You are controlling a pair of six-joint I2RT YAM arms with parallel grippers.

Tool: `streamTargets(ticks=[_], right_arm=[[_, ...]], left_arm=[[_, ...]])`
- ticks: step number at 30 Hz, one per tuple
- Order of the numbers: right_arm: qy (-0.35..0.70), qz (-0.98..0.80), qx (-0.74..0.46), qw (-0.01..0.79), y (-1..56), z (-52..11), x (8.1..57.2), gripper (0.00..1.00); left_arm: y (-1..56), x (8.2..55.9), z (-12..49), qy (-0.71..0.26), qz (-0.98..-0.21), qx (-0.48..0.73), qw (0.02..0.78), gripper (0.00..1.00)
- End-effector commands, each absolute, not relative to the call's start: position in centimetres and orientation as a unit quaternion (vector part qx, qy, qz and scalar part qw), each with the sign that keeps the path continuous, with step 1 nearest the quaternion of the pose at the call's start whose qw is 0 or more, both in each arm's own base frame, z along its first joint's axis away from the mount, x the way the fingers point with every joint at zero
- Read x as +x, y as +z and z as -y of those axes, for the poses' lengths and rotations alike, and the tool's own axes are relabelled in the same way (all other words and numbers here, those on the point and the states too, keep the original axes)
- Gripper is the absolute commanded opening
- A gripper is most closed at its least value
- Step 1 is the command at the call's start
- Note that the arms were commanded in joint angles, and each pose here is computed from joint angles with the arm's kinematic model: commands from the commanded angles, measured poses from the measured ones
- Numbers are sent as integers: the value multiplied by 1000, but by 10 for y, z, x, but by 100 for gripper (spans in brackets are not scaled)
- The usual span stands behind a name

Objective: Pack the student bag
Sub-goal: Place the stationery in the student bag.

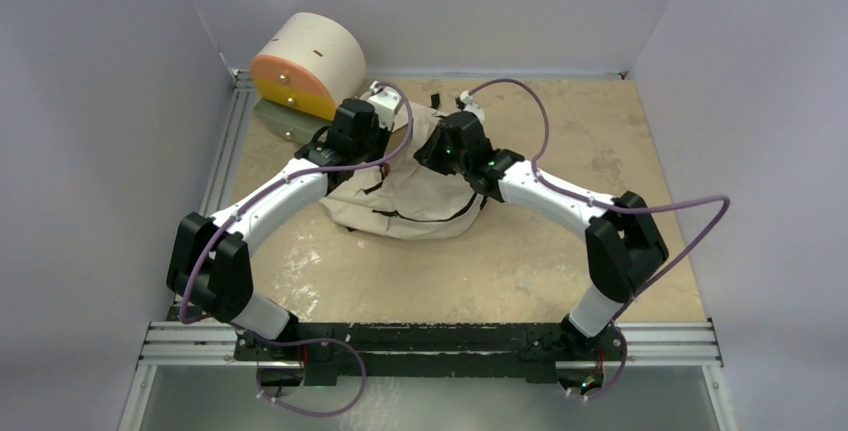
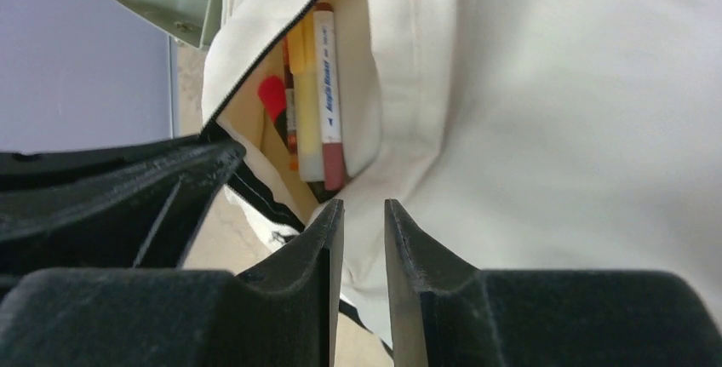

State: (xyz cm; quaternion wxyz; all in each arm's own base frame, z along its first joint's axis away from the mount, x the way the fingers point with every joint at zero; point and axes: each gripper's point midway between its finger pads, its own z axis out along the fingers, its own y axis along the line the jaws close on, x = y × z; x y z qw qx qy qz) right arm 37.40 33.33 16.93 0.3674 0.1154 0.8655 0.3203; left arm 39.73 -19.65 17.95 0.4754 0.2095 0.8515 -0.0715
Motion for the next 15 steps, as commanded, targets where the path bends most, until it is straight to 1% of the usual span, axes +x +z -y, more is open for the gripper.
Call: streamTargets(ticks=[1,4,7,9,13,15], right_arm=[[304,-844,122,424,201,-306,369,27],[296,-844,117,432,197,-298,364,30],[289,-848,114,430,191,-299,368,40],[289,-849,114,428,190,-305,374,44],[283,-843,114,443,195,-319,397,49],[280,-849,113,434,189,-328,405,50]], left_arm=[[214,405,210,-106,-827,209,510,0],[210,403,215,-117,-830,212,503,0],[206,403,219,-123,-832,215,497,0],[203,403,220,-123,-833,216,494,0],[201,403,220,-122,-835,218,491,0],[201,403,220,-122,-835,217,491,0]])
